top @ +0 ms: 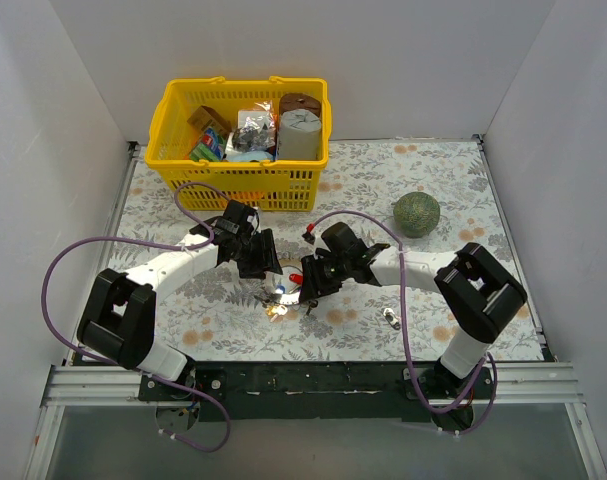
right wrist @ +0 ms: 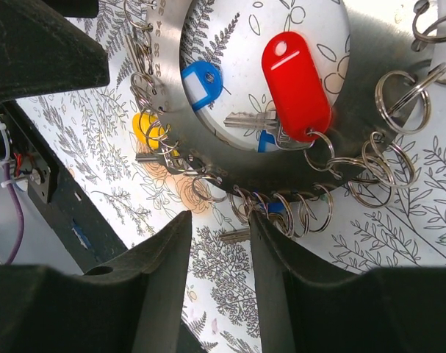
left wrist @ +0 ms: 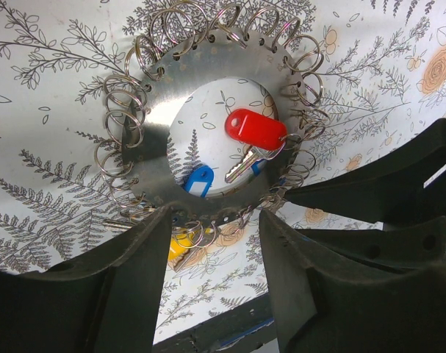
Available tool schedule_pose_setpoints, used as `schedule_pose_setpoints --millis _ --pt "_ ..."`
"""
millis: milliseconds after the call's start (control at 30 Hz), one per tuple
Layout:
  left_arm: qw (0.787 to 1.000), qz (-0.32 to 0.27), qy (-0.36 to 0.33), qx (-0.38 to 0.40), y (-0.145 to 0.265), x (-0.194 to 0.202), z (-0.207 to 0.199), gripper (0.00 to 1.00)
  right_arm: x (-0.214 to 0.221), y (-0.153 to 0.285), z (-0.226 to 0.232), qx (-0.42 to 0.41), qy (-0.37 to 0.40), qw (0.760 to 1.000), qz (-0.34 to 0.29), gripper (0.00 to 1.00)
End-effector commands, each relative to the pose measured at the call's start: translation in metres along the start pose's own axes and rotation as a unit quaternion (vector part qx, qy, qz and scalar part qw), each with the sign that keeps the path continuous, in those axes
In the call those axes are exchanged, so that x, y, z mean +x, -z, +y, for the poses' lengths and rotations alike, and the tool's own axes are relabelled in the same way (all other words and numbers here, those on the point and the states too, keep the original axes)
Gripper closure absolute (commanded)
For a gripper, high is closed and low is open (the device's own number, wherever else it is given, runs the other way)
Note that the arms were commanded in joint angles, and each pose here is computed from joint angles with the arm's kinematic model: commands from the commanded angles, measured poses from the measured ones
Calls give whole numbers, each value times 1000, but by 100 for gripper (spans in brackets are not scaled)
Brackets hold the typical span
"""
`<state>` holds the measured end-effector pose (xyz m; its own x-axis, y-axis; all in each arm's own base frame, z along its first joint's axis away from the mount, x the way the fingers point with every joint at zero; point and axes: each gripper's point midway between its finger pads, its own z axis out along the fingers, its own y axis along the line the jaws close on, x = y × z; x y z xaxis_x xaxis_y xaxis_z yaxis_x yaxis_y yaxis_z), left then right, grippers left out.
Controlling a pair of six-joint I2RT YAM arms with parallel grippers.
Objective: Put the keys on the keyring
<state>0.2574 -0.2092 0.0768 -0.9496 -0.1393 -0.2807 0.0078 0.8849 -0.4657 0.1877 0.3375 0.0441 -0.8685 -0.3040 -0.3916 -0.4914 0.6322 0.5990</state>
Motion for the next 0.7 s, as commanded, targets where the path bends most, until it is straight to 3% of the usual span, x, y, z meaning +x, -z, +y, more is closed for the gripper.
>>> schedule_pose_setpoints --millis 0,433,667 --pt "1000 -13 -7 17 10 -3 -7 50 -11 -2 8 -6 11 1000 -11 54" --pt "1000 -10 -8 19 7 -3 -8 50 -29 23 22 5 38 998 -44 54" --pt "1000 -9 -10 20 5 -4 -9 50 -18 29 32 -16 42 998 -38 54"
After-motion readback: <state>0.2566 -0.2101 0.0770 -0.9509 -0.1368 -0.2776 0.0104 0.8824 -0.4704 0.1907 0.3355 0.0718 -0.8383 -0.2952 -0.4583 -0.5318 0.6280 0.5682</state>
